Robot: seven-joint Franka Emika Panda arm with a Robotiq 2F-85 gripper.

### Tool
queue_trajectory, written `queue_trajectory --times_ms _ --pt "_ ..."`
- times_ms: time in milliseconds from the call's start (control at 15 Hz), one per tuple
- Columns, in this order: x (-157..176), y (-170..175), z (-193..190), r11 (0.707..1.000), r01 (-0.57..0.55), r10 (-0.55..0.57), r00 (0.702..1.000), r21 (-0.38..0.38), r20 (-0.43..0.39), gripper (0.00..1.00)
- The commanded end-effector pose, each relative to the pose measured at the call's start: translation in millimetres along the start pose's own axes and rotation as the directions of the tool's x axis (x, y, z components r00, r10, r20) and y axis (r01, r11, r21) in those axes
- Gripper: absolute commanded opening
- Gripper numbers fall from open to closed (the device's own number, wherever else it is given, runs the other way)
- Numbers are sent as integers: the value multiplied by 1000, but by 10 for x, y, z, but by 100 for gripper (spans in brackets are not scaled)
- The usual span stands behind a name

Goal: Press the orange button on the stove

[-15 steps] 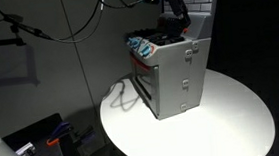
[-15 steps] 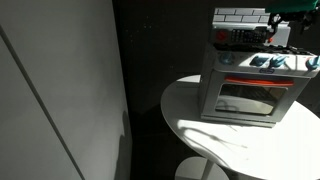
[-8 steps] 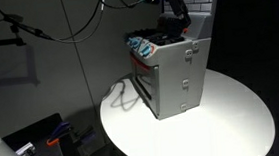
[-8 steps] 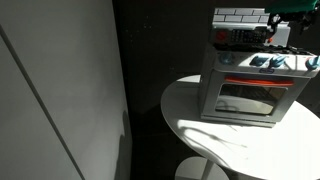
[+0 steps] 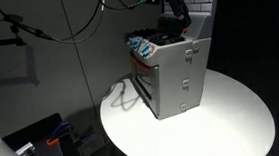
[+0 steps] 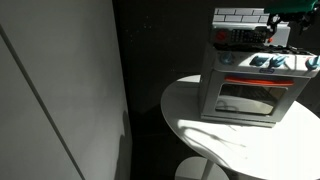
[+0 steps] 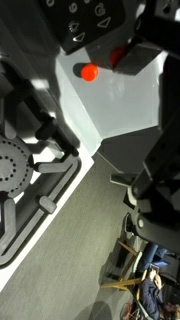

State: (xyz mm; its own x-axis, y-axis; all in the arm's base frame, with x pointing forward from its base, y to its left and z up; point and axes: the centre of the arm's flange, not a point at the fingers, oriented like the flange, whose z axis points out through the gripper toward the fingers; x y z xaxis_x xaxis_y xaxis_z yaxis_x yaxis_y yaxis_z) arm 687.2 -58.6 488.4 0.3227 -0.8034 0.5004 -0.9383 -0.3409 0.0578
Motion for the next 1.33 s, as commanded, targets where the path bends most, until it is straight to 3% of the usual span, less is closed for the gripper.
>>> queue_trajectory --times_ms 0,1267 --pt "91 -138 23 999 -38 38 999 15 -31 100" --pt "59 61 -189 1000 31 -31 999 -2 5 100"
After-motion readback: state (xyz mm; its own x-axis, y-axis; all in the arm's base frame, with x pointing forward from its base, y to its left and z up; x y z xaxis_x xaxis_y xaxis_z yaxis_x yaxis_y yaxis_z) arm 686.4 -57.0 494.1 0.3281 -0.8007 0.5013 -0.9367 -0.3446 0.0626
